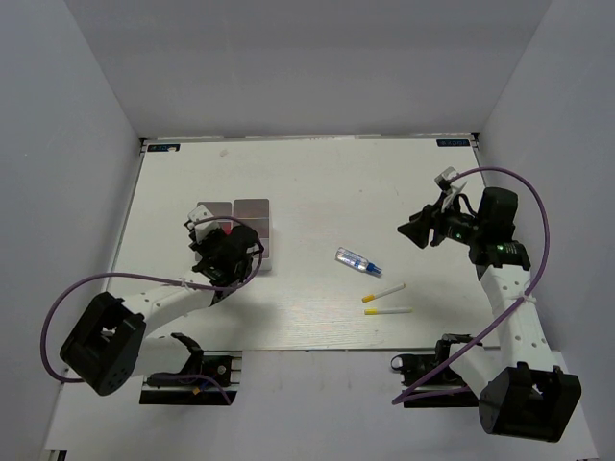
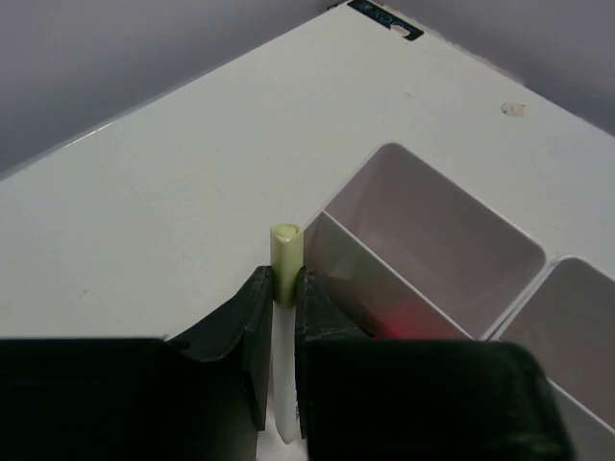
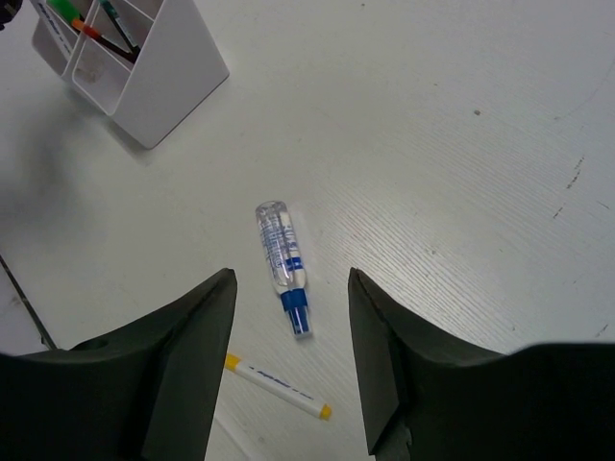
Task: Sort the stationery into containers
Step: Place the stationery into the container, then grab a piece of stationery with the right arm, then place the stationery into the container, then grab a piece of stationery with the right arm
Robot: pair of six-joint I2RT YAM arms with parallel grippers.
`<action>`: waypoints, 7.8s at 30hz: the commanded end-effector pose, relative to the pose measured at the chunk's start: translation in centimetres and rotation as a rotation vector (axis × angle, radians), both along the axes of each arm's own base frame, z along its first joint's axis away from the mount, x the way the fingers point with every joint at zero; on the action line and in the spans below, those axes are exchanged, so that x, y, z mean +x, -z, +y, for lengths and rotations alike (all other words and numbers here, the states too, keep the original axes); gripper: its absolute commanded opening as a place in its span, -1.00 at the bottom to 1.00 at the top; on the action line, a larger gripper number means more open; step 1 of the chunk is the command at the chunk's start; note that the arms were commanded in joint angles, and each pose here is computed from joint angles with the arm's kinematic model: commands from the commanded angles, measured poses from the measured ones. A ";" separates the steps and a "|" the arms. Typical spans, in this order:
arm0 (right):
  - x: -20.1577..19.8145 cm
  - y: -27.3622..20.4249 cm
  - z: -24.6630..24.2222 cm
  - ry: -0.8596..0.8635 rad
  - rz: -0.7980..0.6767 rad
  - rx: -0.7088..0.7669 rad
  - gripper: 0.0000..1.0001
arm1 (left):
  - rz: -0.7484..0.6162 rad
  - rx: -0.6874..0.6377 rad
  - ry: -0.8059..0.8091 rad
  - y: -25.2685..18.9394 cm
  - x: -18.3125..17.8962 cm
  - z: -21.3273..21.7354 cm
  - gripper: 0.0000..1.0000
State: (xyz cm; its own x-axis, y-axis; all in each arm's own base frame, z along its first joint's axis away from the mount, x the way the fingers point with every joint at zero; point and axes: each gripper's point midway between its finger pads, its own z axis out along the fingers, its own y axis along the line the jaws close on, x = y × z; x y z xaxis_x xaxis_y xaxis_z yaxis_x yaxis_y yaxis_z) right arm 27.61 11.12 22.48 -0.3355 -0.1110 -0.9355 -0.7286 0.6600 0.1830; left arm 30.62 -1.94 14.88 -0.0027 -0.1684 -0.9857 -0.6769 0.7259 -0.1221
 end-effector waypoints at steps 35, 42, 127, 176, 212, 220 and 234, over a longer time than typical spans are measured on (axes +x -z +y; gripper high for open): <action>-7.2 15.7 2.2 -0.788 -0.151 -0.633 0.08 | 0.313 -0.319 1.243 -9.6 -4.0 -19.9 1.00; -9.3 16.5 3.6 -0.975 -0.154 -0.645 0.21 | 0.306 -0.205 1.249 -10.8 -6.3 -17.0 1.00; -4.8 -2.5 47.7 -1.327 -0.085 0.364 -0.89 | -0.442 0.008 1.936 -21.0 -20.4 -18.1 1.00; 7.4 1.4 19.3 -0.482 -0.033 -0.365 -0.01 | -0.017 -0.151 1.739 -15.9 -10.9 -21.4 -0.65; -10.2 19.1 3.8 -0.796 -0.047 -0.883 0.41 | 0.153 -0.202 1.550 -12.1 -9.1 -19.4 0.77; -11.0 20.5 4.6 -0.844 -0.014 -0.922 0.28 | 0.094 -0.194 1.556 -13.3 -9.7 -18.9 0.77; -13.8 22.9 4.5 -0.990 0.103 -1.007 -0.95 | -0.185 -0.145 1.655 -18.2 -13.2 -18.1 0.77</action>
State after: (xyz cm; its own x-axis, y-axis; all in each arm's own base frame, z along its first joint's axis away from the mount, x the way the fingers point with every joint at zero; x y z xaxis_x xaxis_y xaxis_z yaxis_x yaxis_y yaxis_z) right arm 15.56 16.62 1.31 0.2197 -0.9118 -0.3469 -0.9755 -0.2091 -0.0681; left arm 18.59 -19.93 31.16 -0.2243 -0.1372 -0.9648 0.7400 0.6203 -0.2603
